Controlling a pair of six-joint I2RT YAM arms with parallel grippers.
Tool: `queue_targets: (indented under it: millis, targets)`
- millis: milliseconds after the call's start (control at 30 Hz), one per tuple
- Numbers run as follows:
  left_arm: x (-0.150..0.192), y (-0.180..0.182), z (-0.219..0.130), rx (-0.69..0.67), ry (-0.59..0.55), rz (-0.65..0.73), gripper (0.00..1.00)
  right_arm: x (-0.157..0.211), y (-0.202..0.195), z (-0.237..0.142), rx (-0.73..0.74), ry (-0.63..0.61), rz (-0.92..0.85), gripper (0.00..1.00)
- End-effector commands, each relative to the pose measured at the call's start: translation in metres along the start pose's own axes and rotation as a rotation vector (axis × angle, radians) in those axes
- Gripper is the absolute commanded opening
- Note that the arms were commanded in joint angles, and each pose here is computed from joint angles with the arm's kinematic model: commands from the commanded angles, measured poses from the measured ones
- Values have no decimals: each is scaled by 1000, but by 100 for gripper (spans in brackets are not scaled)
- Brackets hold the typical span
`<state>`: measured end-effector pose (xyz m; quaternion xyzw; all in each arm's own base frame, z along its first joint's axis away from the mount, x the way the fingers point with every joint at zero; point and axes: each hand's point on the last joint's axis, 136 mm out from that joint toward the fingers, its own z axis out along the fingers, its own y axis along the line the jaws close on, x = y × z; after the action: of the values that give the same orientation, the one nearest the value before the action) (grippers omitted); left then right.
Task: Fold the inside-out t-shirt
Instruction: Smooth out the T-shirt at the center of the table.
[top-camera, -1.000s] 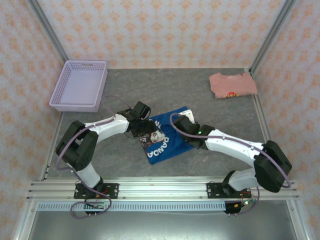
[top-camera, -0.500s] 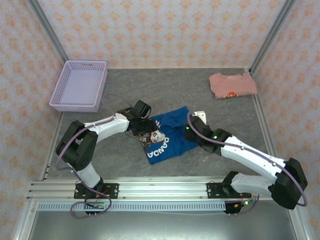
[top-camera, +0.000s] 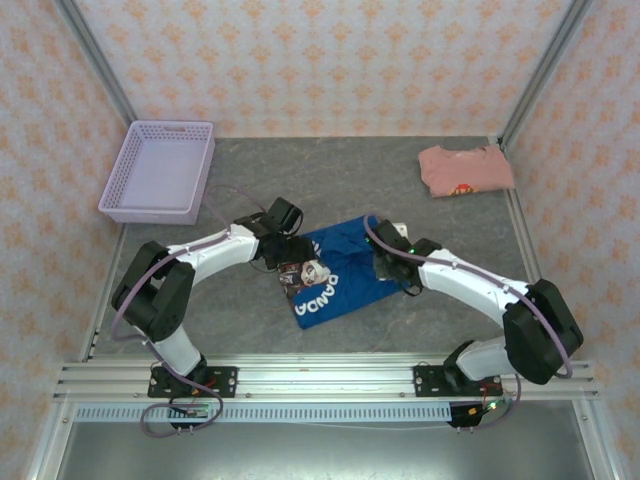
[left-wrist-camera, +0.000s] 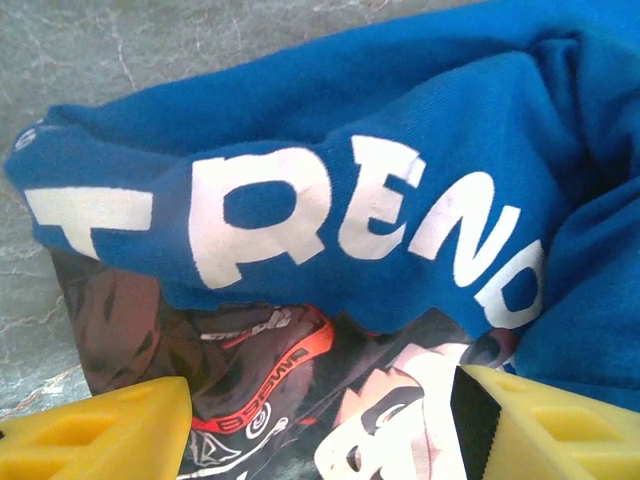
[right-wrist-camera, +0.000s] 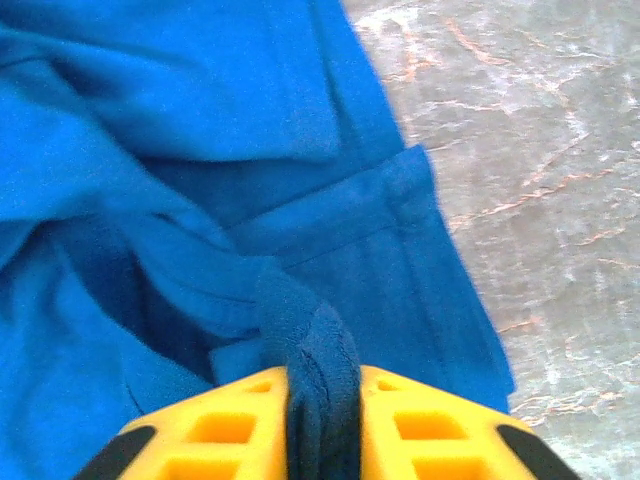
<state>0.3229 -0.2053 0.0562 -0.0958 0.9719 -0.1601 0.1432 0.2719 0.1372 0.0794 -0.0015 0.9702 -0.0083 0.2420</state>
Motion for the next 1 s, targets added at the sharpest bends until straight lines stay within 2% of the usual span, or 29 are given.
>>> queue_targets:
  millis: [0,100,167,367,533,700,833,967]
  targets:
    - [-6,-6,-10,8,-11,28,70,10,-29,9,36,54,96,17]
    - [-7,-9,-13,12,-16,36,70,18,-40,21,30,105,166,19]
    - [-10,-11,-15,14,-21,40,70,18,-41,20,33,107,173,27]
    - [-16,-15,-24,22,-51,50,71,-22,-22,-15,-107,-79,107,55]
    - [-20,-3,-34,-25,-101,38,71,-39,31,-34,-235,-202,-122,66]
    - [-19,11,-43,-55,-141,14,71,-37,76,-21,-207,-214,-375,78]
    - [-14,21,-44,-77,-138,1,71,-39,104,-8,-214,-226,-478,86]
    - [-6,25,-36,-71,-112,-15,71,-39,113,12,-180,-206,-517,88]
